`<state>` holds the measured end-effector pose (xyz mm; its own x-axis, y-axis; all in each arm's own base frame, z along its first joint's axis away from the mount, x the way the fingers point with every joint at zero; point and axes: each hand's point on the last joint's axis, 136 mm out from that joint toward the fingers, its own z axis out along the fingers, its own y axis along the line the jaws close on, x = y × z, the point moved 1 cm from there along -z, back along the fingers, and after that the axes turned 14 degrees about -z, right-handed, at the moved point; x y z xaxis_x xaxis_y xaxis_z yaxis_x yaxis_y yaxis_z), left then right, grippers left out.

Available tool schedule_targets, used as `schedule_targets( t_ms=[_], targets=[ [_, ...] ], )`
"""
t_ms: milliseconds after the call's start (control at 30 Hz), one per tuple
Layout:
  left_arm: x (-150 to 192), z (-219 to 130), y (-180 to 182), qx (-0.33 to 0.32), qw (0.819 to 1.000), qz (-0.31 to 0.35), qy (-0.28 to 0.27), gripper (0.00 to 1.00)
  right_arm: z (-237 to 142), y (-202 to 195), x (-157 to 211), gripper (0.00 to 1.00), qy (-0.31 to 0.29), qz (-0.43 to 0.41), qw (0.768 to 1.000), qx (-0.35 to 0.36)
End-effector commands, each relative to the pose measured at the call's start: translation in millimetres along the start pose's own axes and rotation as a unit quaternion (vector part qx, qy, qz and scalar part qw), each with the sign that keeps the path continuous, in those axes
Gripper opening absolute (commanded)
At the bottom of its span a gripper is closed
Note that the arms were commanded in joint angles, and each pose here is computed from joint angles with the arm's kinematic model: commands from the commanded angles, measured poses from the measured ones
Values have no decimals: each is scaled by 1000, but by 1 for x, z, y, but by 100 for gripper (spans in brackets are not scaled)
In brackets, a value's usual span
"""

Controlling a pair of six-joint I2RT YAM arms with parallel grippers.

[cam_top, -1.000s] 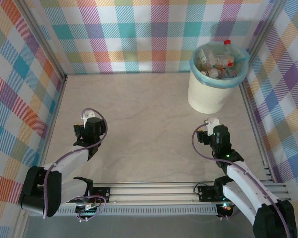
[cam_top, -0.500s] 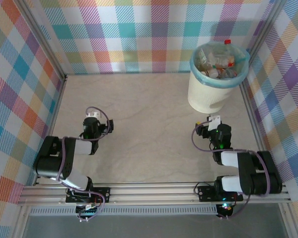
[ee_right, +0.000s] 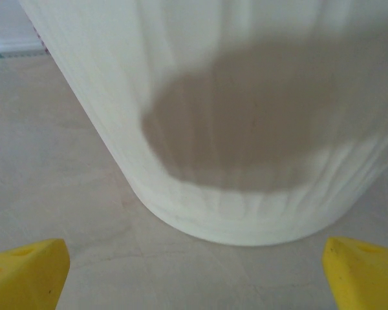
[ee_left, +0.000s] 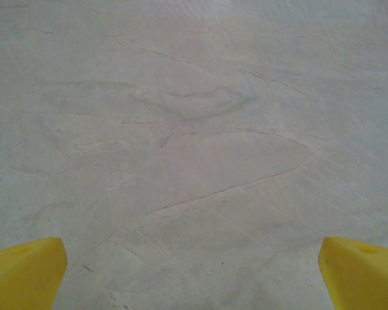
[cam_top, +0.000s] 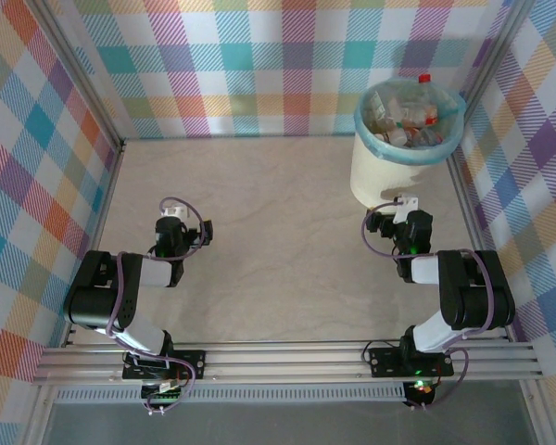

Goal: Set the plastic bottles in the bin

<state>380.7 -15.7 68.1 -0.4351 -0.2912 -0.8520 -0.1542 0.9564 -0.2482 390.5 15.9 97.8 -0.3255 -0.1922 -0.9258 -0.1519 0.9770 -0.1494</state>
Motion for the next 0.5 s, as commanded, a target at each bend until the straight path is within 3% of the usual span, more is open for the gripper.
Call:
schedule_targets(
  t_ms=[0, 467],
  targets=[
    [-17, 1, -2, 8, 1000, -6, -24, 100, -2, -1, 3, 100, 8, 5, 1000, 3],
    [-17, 1, -3, 8, 1000, -6, -24, 100, -2, 0, 2, 100, 7, 3, 1000, 2]
  ],
)
